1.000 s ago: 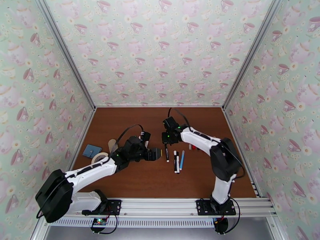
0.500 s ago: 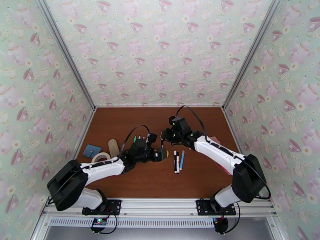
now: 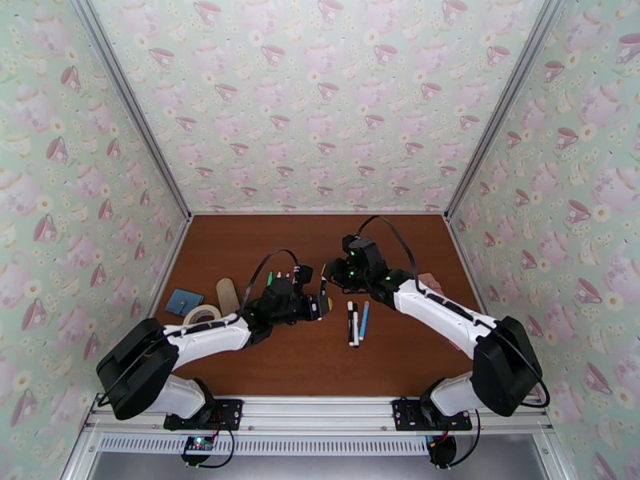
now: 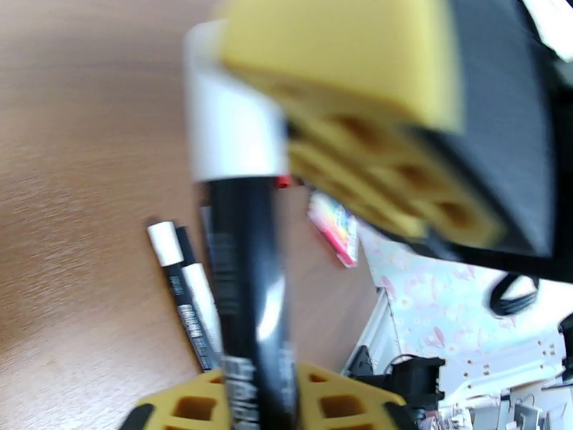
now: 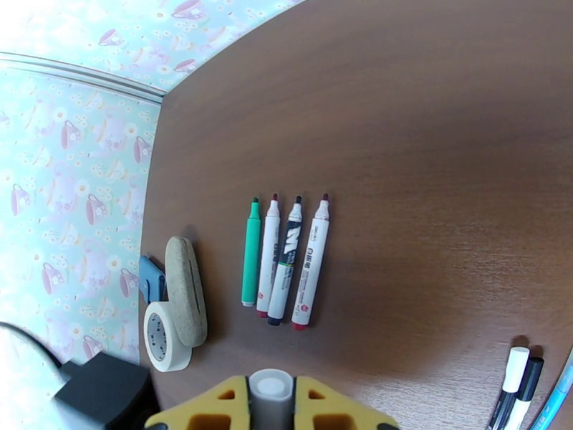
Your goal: Open the pen caps
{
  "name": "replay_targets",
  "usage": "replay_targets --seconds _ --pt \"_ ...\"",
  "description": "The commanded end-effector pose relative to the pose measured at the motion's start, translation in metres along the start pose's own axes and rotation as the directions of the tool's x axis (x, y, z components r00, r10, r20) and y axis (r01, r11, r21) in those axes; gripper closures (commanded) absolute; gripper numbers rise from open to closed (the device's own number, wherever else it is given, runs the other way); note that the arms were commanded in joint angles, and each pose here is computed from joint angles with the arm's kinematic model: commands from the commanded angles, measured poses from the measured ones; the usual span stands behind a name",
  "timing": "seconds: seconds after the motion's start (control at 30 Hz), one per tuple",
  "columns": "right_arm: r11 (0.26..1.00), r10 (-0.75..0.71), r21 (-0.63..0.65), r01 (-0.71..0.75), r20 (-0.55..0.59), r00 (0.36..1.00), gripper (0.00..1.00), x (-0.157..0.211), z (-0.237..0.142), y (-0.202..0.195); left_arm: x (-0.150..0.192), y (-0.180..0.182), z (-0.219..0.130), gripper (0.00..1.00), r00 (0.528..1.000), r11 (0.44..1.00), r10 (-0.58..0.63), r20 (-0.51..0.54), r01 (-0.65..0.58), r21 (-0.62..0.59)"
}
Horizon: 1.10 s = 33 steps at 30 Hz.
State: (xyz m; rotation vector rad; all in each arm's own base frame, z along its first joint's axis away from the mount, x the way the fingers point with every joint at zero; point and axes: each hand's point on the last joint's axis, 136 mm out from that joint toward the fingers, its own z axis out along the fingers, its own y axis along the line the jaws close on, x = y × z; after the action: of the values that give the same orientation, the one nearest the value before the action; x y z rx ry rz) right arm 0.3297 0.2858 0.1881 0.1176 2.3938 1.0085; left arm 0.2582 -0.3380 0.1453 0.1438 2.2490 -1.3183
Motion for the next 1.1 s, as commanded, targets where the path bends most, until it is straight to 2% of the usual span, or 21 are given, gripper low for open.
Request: replay_targets --seconds 0.0,0.1,0.37,0.57,0.83,1.07 --pt "1.0 0.009 -0.029 -0.009 0.005 1.0 0.83 0.002 -0.006 0.006 -0.002 -0.011 0.002 0.91 0.997 0.997 0.073 -0.002 -0.073 0.025" --pt "0.998 -0.004 -0.062 0.002 -0.02 1.0 0.79 0.004 -0.008 0.012 0.005 -0.012 0.002 0.96 0.992 0.992 0.123 -0.03 -0.122 0.036" --pt "0.991 -0.022 -0.131 0.011 -0.087 0.996 0.7 0.013 -0.009 0.022 0.017 -0.022 0.001 1.0 0.98 0.98 0.183 -0.078 -0.176 0.093" --pt "0.988 -0.031 -0.151 0.015 -0.105 0.994 0.7 0.015 -0.007 0.026 0.021 -0.027 0.004 1.0 0.974 0.976 0.202 -0.098 -0.191 0.108" --pt "0.992 -0.03 -0.122 0.019 -0.088 0.996 0.81 0.011 -0.006 0.02 0.023 -0.03 0.006 1.0 0.971 0.973 0.212 -0.113 -0.199 0.113" --pt "0.991 -0.029 -0.132 0.019 -0.072 0.997 0.71 0.002 -0.011 0.021 0.03 -0.029 0.007 1.0 0.967 0.973 0.217 -0.136 -0.203 0.112"
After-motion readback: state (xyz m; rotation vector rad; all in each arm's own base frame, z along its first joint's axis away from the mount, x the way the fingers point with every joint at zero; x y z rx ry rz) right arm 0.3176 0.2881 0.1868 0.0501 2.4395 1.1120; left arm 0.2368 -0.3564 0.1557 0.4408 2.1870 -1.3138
